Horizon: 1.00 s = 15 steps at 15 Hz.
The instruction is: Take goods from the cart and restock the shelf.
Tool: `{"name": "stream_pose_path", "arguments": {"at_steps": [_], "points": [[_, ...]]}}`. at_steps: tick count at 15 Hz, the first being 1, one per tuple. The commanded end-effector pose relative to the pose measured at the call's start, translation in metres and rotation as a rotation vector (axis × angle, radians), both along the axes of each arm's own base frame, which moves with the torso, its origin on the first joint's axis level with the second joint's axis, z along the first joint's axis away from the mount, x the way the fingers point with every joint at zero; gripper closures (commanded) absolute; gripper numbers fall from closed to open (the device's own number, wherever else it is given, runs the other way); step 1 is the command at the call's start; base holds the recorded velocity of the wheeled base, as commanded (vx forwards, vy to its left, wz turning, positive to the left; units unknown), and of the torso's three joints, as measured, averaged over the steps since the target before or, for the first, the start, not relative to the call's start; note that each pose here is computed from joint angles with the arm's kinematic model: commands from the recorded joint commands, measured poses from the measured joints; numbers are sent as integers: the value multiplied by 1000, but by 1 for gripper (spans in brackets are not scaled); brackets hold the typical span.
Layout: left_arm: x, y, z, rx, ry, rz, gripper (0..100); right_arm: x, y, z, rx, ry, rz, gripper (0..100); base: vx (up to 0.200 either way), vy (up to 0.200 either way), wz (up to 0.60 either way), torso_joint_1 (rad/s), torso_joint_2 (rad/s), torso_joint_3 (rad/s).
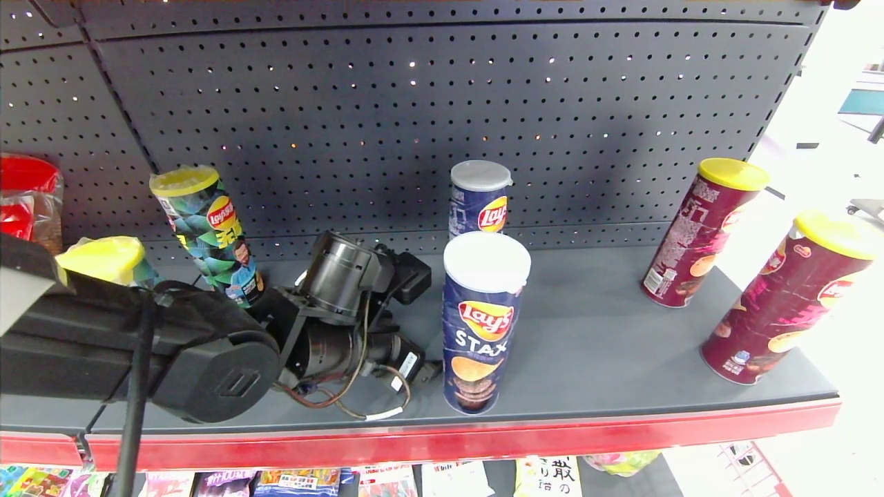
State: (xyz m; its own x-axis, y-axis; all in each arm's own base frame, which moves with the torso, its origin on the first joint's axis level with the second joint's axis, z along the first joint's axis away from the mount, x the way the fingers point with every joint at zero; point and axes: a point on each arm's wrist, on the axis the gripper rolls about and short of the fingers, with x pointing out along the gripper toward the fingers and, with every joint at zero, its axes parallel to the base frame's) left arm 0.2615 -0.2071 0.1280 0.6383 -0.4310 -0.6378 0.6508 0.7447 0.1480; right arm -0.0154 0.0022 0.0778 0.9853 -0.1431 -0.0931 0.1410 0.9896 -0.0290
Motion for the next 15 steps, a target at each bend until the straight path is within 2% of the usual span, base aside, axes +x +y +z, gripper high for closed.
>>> {"name": "stream_pose_path", "arguments": {"at_steps": [1,8,12,15], "points": [[1,-2,0,-1,-3,-2,0,0,0,0,-1,2,0,0,0,0,0,0,0,0],[2,-4,-2,2,1,-3,0,0,0,0,-1,4,0,0,0,0,0,0,0,0],[1,-10,-1,-13,1,-9,0,0,0,0,-1,2,0,0,0,0,0,0,0,0],[2,-12,-2,-12,3,-12,0,0,0,0,-1,4,0,0,0,0,0,0,0,0]]}}
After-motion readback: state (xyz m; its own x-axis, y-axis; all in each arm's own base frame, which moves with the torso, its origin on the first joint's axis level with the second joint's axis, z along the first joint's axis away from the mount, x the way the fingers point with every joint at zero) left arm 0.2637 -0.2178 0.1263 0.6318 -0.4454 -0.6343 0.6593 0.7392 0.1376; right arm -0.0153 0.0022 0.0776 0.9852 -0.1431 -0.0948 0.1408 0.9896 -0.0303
